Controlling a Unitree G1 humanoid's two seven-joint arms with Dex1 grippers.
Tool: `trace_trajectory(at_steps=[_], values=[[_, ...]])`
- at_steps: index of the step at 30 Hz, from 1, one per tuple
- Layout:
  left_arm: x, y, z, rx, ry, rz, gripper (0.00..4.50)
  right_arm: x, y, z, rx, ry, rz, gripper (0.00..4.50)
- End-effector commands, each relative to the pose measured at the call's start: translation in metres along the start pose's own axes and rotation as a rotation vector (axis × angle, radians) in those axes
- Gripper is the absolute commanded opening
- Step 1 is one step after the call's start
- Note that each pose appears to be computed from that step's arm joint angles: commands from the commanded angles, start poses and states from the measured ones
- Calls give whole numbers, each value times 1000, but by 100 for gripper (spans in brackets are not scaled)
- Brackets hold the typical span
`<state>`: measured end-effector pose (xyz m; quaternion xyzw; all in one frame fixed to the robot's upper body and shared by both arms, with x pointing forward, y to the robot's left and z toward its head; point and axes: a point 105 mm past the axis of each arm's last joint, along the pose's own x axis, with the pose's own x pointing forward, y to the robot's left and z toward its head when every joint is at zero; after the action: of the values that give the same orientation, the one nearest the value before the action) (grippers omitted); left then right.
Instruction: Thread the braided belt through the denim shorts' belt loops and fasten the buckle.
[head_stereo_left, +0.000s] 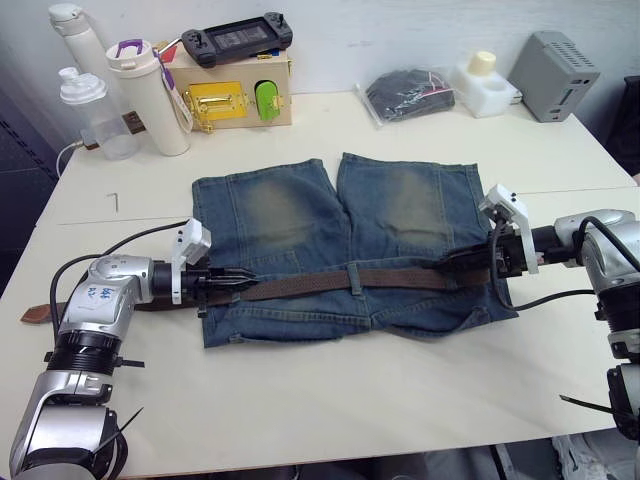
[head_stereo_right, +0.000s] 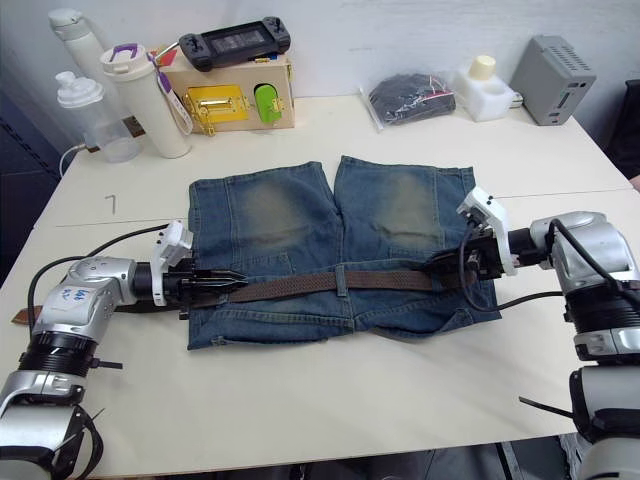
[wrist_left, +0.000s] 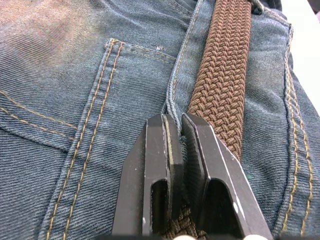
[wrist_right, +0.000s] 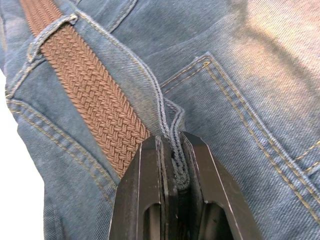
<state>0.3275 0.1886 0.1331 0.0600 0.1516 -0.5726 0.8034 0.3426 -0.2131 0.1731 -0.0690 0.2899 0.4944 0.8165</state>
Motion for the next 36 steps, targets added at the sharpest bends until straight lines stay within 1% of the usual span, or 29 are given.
trace_trajectory(at_steps=[1,4,9,12,14,15,17,19,20,22,23,25,26,27,29,30,31,32,34,36], values=[[-5,11,8,38,13,57,20,-4,-6,18,-42,-78,-49,0],[-2,21,12,56,-3,105,20,-4,-12,24,-53,-112,-89,0],[0,52,33,128,-55,260,20,-7,-28,46,-84,-216,-186,0],[-3,67,54,223,-101,355,20,-12,-36,62,-130,-294,-259,0],[-7,71,72,323,-151,409,20,-19,-39,75,-172,-366,-297,0],[-10,71,78,361,-168,427,20,-22,-38,79,-196,-393,-301,0],[-18,62,92,470,-217,444,20,-34,-32,86,-245,-460,-307,0],[-29,44,103,599,-256,446,20,-45,-18,88,-345,-501,-297,0],[-33,32,104,685,-248,451,20,-50,-8,86,-401,-510,-282,0],[-36,2,98,826,-222,448,20,-54,14,70,-488,-480,-236,0],[-35,-15,89,892,-197,444,20,-54,25,59,-514,-447,-209,0],[-33,-43,64,971,-124,411,20,-50,45,33,-511,-361,-131,0],[-32,-58,46,987,-84,400,20,-48,56,15,-492,-299,-86,0],[-32,-67,36,991,-61,395,20,-47,64,5,-476,-258,-57,0],[-37,-83,5,1002,21,392,20,-45,75,-22,-445,-143,-21,0],[-39,-87,-5,1007,49,392,20,-45,77,-30,-436,-108,-13,0],[-40,-92,-16,996,74,380,20,-44,81,-43,-413,-42,10,0],[-40,-96,-22,988,86,373,20,-44,84,-51,-397,-2,26,0],[-38,-107,-36,969,111,329,20,-42,86,-62,-317,53,43,0],[-37,-112,-42,970,123,304,20,-41,85,-61,-288,51,32,0]])
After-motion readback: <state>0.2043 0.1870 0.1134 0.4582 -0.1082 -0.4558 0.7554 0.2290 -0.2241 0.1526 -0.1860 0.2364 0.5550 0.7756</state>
